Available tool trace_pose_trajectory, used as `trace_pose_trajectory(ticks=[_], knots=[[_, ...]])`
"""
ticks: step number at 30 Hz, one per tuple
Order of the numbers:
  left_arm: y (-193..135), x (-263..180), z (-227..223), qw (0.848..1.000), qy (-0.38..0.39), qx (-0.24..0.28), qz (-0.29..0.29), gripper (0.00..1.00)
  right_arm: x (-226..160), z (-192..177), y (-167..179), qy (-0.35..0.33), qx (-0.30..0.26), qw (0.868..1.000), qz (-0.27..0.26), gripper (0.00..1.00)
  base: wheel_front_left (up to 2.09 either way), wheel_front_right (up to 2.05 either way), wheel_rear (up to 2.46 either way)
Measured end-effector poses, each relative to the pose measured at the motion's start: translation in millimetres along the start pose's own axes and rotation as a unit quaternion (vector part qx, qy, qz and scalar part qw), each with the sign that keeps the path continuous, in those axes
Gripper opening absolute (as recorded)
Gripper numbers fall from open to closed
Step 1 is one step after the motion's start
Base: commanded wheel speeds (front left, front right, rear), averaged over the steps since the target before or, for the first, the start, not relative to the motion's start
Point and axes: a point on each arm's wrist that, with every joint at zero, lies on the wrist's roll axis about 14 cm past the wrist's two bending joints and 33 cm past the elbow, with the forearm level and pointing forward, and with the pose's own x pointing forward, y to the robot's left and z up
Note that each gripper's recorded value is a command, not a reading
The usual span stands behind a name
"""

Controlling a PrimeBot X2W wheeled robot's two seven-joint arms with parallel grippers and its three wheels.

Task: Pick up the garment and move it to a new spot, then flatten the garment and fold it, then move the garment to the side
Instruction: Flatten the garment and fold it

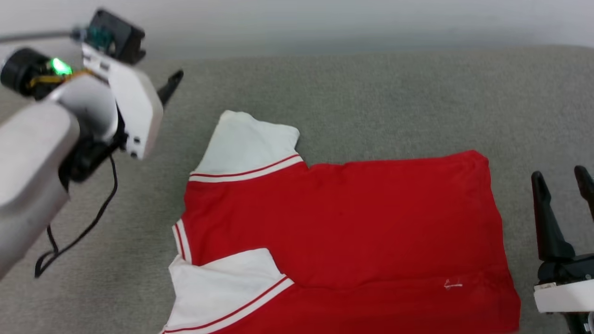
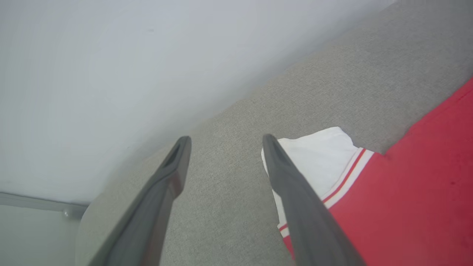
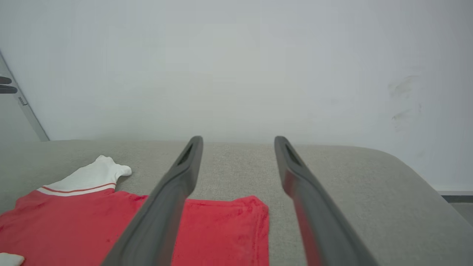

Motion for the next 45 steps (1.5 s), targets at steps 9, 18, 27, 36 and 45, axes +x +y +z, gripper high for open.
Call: trace_pose_trajectory(ticks=[9,18,27,36,45], knots=[[-12.9,77.3,-39.8,0.979,0.191,0.009,-0.063,1.00,5.2,-38.5,-3.1,0.024,0.023,0.999,-0.033,1.00,0.00,0.00,0.00],[-46.6,125.1,-111.1,0.924,0.358,0.003,-0.132,1.00,14.8,-78.0,-16.0,0.062,0.012,0.997,-0.051,1.00,0.00,0.00,0.00],[-61.8,144.5,-150.2,0.892,0.420,0.008,-0.165,1.00,16.1,-106.7,-25.3,0.095,0.004,0.994,-0.060,1.00,0.00,0.00,0.00],[-64.8,131.9,-136.9,0.906,0.388,0.006,-0.171,0.00,25.6,-90.3,-32.2,0.069,-0.018,0.996,-0.052,1.00,0.00,0.00,0.00],[-58.3,96.6,-91.1,0.935,0.317,0.020,-0.160,0.00,65.2,-10.1,-39.7,0.010,-0.105,0.994,-0.004,1.00,0.00,0.00,0.00]])
